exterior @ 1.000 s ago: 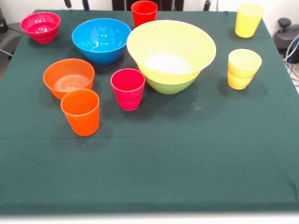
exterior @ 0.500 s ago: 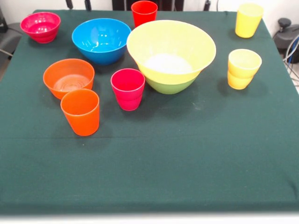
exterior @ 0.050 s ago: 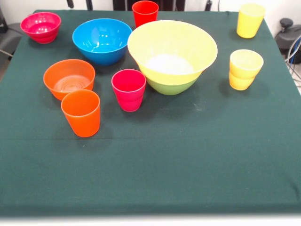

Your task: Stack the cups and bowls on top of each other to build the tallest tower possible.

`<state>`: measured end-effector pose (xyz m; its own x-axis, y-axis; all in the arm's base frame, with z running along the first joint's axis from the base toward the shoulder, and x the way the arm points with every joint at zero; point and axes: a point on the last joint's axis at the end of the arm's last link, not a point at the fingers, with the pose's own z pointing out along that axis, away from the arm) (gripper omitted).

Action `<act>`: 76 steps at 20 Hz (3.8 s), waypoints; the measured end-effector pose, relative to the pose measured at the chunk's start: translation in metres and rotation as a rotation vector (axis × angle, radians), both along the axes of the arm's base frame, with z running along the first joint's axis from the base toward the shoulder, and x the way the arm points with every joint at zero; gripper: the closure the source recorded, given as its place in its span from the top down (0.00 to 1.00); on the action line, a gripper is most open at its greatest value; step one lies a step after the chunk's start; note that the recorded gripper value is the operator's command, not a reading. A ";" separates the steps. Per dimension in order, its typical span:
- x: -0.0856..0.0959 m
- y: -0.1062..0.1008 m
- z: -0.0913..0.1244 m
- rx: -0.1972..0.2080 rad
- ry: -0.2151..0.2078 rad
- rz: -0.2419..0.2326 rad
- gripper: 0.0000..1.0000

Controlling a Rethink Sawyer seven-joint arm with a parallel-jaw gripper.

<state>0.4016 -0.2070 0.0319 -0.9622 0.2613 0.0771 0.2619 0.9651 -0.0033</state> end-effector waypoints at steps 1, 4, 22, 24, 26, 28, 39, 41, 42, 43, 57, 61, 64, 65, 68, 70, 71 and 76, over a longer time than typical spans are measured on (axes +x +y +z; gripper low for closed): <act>-0.001 0.000 -0.001 0.002 0.001 -0.001 1.00; -0.001 0.001 -0.002 0.005 0.003 -0.001 1.00; -0.007 0.025 -0.022 0.059 0.036 0.023 1.00; -0.007 0.029 -0.024 0.063 0.038 0.033 1.00; -0.006 0.035 -0.029 0.069 0.039 0.048 1.00; -0.005 0.040 -0.035 0.079 0.039 0.054 1.00; -0.011 0.049 -0.058 0.119 0.063 0.043 1.00; -0.012 0.050 -0.060 0.122 0.066 0.044 1.00; -0.013 0.050 -0.061 0.123 0.068 0.044 1.00; -0.014 0.050 -0.063 0.125 0.069 0.045 1.00; -0.020 0.021 -0.056 0.069 0.035 0.018 1.00; -0.025 0.010 -0.041 0.024 0.011 -0.031 1.00; -0.035 0.006 -0.023 -0.020 0.004 -0.139 1.00; -0.037 0.006 -0.020 -0.030 0.004 -0.169 1.00; -0.048 0.011 -0.008 -0.065 0.002 -0.283 1.00; -0.054 0.015 -0.003 -0.083 -0.003 -0.335 1.00; -0.056 0.017 -0.001 -0.091 -0.008 -0.358 1.00; -0.061 0.022 0.000 -0.094 -0.010 -0.393 1.00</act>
<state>0.3409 -0.1851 0.0318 -0.7880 0.6151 0.0267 0.6115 0.7870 -0.0820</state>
